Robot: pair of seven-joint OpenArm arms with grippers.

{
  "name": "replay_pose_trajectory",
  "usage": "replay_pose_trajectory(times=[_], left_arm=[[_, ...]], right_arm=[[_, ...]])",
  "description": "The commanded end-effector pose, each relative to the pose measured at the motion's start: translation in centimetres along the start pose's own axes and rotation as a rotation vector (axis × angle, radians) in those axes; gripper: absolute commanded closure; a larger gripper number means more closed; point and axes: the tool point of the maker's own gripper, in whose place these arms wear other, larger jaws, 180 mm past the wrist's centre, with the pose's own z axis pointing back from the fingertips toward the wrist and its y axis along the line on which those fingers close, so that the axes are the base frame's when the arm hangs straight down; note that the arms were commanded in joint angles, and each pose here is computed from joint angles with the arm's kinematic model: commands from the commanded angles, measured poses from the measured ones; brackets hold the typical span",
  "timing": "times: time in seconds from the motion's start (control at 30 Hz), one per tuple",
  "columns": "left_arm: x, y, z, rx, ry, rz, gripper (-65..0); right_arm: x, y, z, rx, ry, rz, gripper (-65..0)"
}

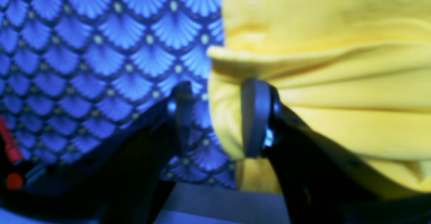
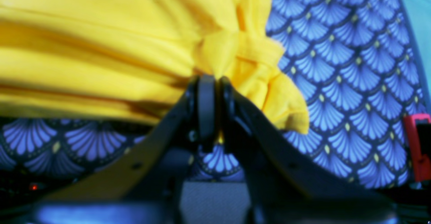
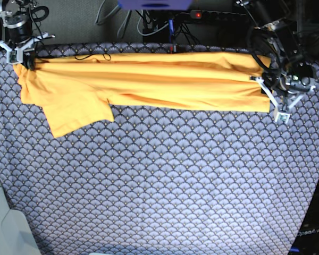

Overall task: Fold the T-shirt properly
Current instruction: 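Lift the hem edge with both grippers and fold it over the shoulder fold, then lower the folded hem and open both grippers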

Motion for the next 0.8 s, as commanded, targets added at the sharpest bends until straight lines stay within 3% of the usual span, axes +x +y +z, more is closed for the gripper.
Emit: replay_pose_trajectory(times=[0.0,0.17,0.3,0.53,0.77], left_arm=[[0.5,1.0,0.5,0.034,-0.010,-0.008,-23.9],[0.4,0.9,0.5,0.023,-0.008,-0.038,-35.2],[-0.4,0.6,0.5,0.004,0.032,-0.100,-40.8],[-0.6,0.7,0.5,0.007,0.045,-0.099,-41.1],[-0.6,0.9,0.6,0.010,0.045,-0.101,-41.2]], right_arm=[[1.1,-1.3,0.2,-0.031,-0.041,0.013,-11.5],[1.1,-1.5,0.2,-0.033,-0.040,0.013,-31.2],[1.3,-2.3,0.6,-0.054,-0.046,0.016,-42.7],[1.7,-5.2,1.7,-0.144,-0.065,0.006,-44.5],[1.9,-6.5,2.1,-0.166,-0.064,0.023,-44.6]])
